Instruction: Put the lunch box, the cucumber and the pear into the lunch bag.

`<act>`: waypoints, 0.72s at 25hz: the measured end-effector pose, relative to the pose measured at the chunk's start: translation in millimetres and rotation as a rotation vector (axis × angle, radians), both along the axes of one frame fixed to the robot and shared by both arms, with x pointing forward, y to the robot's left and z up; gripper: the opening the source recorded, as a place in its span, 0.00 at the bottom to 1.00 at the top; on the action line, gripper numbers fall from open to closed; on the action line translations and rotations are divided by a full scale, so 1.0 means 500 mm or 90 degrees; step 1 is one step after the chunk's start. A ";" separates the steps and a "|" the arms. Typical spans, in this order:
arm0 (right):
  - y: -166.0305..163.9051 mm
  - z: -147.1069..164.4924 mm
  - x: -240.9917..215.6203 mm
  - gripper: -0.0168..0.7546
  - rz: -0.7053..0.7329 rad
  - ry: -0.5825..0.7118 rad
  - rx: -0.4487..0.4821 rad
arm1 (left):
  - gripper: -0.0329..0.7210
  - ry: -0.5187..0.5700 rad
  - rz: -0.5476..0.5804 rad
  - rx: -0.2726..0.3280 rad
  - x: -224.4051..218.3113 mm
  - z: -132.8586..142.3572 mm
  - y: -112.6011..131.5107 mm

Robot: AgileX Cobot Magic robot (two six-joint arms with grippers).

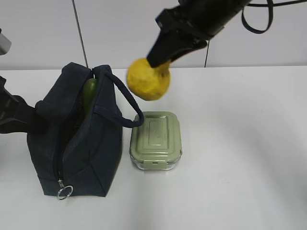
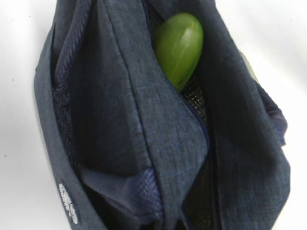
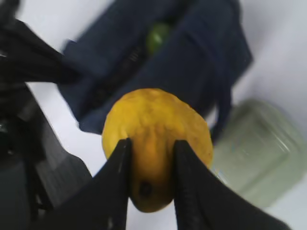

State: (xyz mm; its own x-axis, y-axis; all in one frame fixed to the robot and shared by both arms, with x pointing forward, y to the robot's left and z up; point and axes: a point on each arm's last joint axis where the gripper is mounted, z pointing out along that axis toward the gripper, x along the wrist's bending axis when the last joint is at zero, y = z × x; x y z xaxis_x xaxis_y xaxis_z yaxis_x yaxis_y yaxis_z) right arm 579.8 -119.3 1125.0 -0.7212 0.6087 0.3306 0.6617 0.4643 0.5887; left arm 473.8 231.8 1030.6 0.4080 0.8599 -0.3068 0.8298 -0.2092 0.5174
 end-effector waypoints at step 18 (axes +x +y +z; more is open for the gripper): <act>0.172 -0.101 0.031 0.25 0.124 -0.102 0.128 | 0.05 0.001 0.000 0.000 0.000 0.000 0.000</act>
State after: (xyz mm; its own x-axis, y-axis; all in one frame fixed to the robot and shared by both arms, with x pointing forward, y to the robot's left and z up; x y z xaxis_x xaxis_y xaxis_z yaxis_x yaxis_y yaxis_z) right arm 595.4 -33.2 1074.5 -0.8701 0.3881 0.3037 0.4638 0.4363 0.7711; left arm 473.7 231.8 1030.6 0.4083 0.8596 -0.3071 0.8301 -0.2098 0.5166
